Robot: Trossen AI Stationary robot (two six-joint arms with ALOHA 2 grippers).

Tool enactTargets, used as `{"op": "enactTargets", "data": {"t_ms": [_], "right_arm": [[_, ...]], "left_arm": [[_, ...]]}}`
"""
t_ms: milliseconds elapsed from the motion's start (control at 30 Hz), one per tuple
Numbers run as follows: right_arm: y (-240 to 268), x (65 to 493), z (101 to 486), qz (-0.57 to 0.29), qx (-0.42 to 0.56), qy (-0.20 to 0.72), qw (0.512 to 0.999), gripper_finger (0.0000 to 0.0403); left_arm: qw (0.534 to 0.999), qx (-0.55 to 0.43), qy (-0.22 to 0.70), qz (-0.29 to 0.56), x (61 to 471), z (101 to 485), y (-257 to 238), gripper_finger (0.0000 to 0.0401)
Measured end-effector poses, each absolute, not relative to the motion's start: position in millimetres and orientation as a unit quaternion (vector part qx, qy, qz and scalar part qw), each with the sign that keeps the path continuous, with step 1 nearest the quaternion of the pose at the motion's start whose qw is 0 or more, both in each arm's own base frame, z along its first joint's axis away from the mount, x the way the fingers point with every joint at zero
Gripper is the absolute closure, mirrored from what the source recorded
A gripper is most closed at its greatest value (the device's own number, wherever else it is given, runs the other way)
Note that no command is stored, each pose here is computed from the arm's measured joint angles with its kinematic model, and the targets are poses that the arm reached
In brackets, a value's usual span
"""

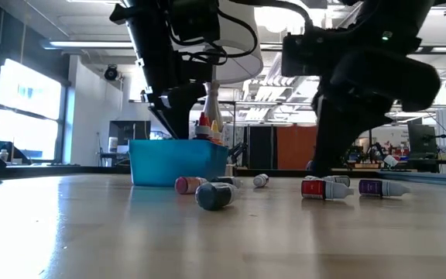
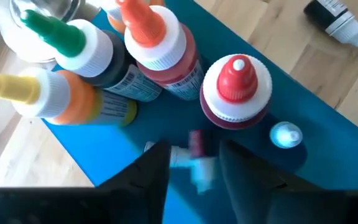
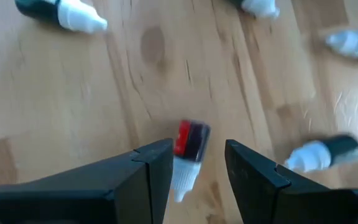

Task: Pick & Place food coloring
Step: Put the small pink food coloring bottle into the blue bin, then put the small red food coloring bottle into the blue bin

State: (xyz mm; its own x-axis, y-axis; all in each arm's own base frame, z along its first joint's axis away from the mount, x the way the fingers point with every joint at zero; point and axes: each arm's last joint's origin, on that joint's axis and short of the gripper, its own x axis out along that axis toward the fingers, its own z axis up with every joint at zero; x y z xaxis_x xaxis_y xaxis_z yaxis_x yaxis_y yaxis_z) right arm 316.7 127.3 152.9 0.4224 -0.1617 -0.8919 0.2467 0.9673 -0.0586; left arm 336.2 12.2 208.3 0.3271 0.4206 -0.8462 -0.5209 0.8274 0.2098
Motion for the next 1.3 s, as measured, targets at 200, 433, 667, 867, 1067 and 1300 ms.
{"op": "enactTargets", "data": {"t_ms": [200, 433, 667, 867, 1067, 1300], "right_arm": [[128, 315, 152, -0.131, 0.084, 0.534, 0.831, 0.0263], [129, 315, 148, -0.126, 0.103, 0.544, 0.823, 0.0263], [129, 320, 130, -0.132, 0.081, 0.554, 0.818, 0.0264], [129, 323, 127, -0.117, 0.070, 0.554, 0.821, 0.0300], [116, 337, 130, -0.065, 0.093, 0.536, 0.837, 0.0342], [78, 382, 164, -0.033, 0.078, 0.335, 0.939, 0.0342]], "left_arm": [[0.808, -0.048, 0.511, 0.291, 335, 211, 12, 0.0224], [0.779, -0.030, 0.539, 0.320, 317, 266, 9, 0.0227], [0.807, 0.005, 0.492, 0.327, 294, 336, -1, 0.0228], [0.843, 0.026, 0.438, 0.311, 270, 384, -7, 0.0229], [0.861, 0.029, 0.395, 0.320, 256, 411, -4, 0.0229], [0.867, 0.061, 0.376, 0.321, 252, 428, -3, 0.0229]]}}
